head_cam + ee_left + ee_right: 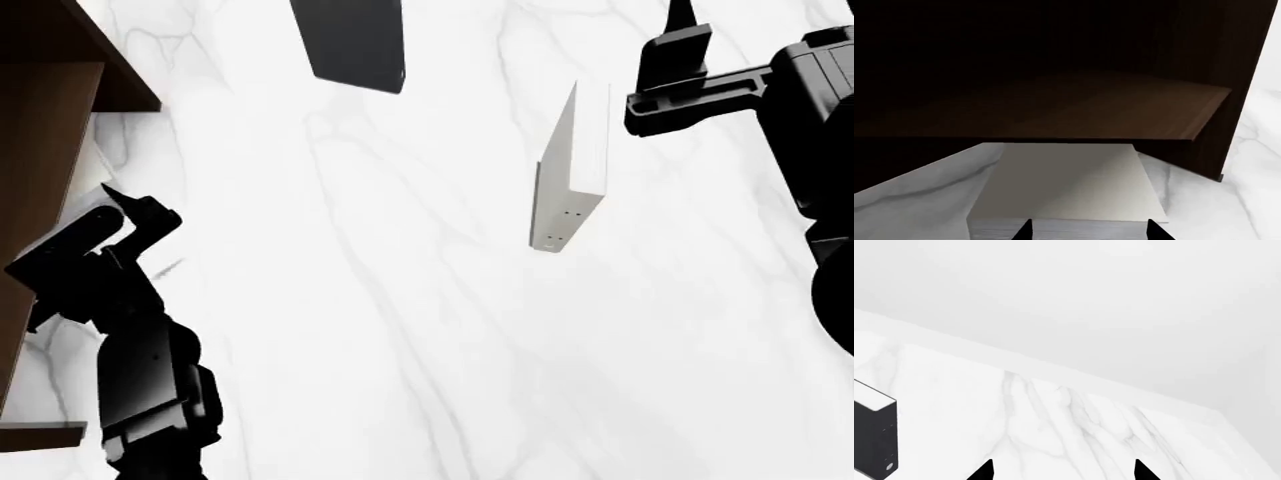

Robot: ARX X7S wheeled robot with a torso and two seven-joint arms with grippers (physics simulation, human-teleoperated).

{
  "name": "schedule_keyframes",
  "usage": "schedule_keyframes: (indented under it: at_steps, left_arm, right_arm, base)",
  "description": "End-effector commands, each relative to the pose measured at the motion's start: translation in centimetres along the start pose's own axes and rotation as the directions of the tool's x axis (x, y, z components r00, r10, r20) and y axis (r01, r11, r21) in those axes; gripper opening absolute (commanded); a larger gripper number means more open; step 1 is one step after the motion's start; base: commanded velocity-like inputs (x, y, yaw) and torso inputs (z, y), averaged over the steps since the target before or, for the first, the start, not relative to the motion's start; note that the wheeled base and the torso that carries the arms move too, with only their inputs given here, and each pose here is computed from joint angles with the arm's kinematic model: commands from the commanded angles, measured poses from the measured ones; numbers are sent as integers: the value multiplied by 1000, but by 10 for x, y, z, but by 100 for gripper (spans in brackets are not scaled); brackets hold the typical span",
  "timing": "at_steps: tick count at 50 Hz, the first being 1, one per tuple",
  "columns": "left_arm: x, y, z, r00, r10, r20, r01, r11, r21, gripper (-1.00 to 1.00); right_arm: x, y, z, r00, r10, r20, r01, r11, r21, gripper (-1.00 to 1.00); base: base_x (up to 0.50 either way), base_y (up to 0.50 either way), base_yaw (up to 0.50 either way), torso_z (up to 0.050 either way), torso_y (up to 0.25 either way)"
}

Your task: Pick up the book on the right and place it under the cabinet shelf.

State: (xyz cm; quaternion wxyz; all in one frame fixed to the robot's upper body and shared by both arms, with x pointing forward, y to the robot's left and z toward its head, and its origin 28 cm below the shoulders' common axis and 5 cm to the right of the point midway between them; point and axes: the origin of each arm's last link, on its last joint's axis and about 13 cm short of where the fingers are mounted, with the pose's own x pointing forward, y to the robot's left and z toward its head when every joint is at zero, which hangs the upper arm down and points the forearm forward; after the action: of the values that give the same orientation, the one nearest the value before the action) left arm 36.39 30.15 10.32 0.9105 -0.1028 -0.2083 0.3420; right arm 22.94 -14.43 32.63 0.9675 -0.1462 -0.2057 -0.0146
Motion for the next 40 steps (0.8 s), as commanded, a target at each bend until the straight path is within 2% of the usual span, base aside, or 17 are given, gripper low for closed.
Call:
schedule_keyframes:
  at_steps: [1, 12, 21, 26, 40]
  left_arm:
    - [-74, 52, -84, 810, 52, -584, -276, 913, -301, 100]
    - [-93, 49, -92, 790, -25, -612, -206, 930, -304, 100]
    - [-107, 42, -97, 786, -120, -607, -69, 958, -279, 100]
    - [-118, 39, -100, 771, -211, -600, 22, 952, -306, 100]
    - [-144, 38, -108, 706, -278, -652, 56, 939, -340, 100]
  right_arm:
    - [2, 3, 7, 1000, 17, 24, -17, 1000, -1, 100]
    - [4, 5, 8, 999, 28, 30, -28, 1000, 1, 100]
    - [3, 5, 4, 999, 27, 26, -27, 1000, 9, 100]
    - [3, 6, 1, 999, 28, 22, -28, 1000, 12, 100]
    - [1, 7, -1, 999, 30, 20, -30, 999, 20, 100]
  base:
    - [11, 7, 7, 0, -10]
    - [4, 7, 7, -4, -9]
    - [0, 6, 6, -4, -7]
    - [2, 2, 2, -2, -9]
    - [0, 0, 1, -1, -6]
